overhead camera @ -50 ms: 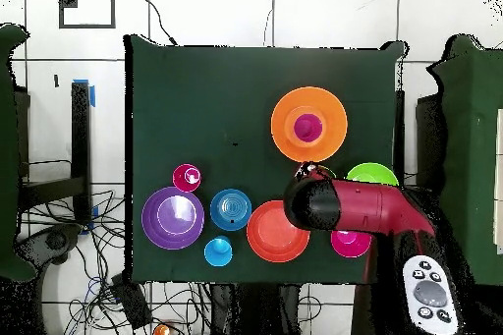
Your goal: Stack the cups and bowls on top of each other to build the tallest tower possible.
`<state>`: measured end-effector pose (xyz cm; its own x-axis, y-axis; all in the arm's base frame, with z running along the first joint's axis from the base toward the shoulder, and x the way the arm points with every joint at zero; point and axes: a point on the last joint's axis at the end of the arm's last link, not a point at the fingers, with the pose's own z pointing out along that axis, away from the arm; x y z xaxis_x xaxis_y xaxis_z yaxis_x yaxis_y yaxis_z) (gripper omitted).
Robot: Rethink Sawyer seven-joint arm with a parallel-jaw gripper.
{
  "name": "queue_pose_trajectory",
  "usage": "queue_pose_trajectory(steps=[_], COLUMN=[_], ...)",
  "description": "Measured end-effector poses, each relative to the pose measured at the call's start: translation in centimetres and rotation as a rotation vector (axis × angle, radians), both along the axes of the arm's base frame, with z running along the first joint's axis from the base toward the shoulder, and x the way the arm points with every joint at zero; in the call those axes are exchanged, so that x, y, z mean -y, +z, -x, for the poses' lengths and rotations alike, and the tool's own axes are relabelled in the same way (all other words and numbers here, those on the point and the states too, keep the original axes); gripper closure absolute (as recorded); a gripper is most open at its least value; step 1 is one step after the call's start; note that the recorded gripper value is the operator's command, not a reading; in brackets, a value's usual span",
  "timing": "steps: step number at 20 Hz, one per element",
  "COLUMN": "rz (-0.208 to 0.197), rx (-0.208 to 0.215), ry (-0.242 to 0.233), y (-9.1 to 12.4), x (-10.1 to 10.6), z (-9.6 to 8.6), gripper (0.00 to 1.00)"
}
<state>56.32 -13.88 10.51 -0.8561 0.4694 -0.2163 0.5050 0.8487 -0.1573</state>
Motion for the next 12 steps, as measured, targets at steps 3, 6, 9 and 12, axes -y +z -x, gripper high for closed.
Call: queue_pose_trajectory(steps=[3, 6, 9, 12], rz=[0.003, 0.002, -0.001, -0.011], rx=[0.011, 0.026, 0.034, 0.042], ry=[-0.002, -0.008, -0.014, -0.025], y=[0.6, 1.3, 1.6, 1.8], x=[0.0, 0.0, 0.0, -0.1], z=[-0.3, -0.7, -0.9, -1.3], gripper=[1.00, 1.00, 0.00, 0.00])
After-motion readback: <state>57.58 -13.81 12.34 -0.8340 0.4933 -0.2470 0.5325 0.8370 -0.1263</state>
